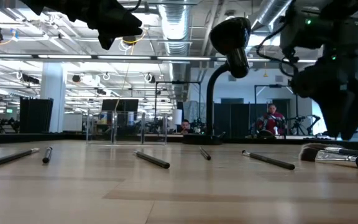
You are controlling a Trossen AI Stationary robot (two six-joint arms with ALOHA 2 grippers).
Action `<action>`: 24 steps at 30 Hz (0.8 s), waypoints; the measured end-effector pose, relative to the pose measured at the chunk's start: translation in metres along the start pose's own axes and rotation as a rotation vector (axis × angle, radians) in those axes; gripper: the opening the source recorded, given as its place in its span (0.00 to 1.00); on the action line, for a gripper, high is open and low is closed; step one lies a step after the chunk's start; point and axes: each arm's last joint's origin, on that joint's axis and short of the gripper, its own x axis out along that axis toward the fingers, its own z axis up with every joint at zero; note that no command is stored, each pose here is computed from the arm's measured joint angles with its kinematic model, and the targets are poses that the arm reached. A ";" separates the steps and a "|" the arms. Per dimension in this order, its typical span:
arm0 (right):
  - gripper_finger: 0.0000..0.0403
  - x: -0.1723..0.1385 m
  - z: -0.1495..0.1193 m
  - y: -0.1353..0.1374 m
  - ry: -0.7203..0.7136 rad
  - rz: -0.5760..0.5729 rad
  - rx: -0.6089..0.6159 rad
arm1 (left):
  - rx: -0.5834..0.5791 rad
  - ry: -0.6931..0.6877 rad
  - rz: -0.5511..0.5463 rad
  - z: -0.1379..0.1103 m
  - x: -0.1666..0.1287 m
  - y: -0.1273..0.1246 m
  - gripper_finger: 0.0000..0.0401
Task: Put items in baskets/containers
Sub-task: Put the black highlighter brush into the transparent organizer
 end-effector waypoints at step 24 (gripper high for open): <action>0.09 0.016 0.014 0.031 -0.138 0.074 -0.290 | 0.000 0.003 0.000 0.000 0.000 0.000 0.25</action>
